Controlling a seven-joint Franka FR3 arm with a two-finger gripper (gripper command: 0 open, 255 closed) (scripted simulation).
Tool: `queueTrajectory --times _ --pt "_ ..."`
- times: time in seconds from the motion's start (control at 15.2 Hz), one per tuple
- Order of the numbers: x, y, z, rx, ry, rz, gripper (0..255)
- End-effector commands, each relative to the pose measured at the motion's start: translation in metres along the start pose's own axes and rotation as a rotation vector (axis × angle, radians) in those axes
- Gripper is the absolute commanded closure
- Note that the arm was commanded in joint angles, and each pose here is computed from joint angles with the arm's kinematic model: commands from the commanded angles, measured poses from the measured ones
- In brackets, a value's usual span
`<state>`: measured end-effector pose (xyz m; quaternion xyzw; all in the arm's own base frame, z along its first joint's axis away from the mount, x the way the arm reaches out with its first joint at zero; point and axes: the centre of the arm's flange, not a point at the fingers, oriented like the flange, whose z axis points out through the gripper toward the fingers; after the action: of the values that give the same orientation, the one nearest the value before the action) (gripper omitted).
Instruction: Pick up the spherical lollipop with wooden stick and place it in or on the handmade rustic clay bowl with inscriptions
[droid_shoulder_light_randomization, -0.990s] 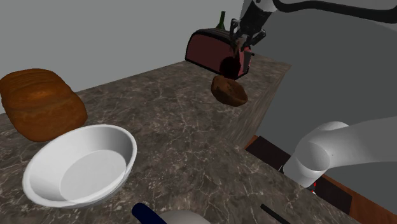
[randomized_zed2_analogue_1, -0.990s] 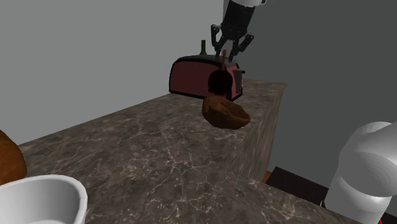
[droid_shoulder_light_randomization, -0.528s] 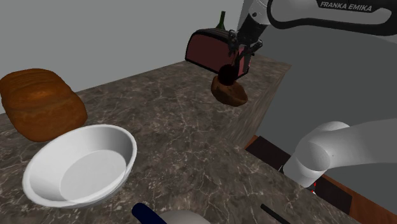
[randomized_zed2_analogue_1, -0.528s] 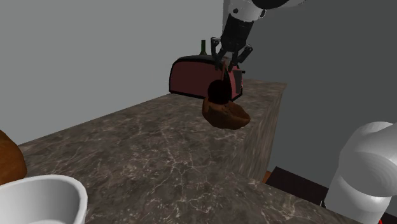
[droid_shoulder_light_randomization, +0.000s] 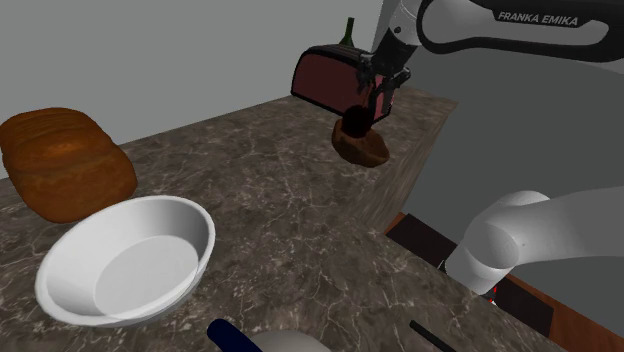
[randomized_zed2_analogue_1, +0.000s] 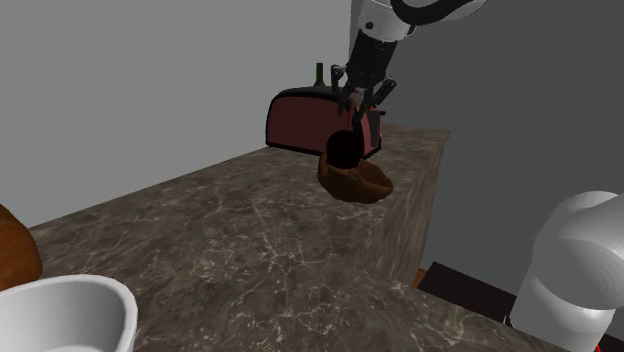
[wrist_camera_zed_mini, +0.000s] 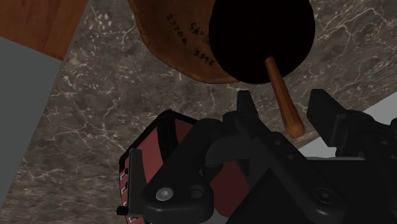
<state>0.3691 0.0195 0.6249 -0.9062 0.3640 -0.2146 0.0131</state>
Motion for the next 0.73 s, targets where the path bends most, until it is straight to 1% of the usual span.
queueTrajectory --times 0.0,0.07,0.4,0.66 --pt "0.0 0.0 0.0 0.001 0.001 0.0 255" --pt "0.0 0.0 0.0 0.001 0.001 0.0 0" --pt "0.0 0.0 0.0 0.001 0.001 0.0 0" --pt "0.0 0.0 -0.05 0.001 0.001 0.0 0"
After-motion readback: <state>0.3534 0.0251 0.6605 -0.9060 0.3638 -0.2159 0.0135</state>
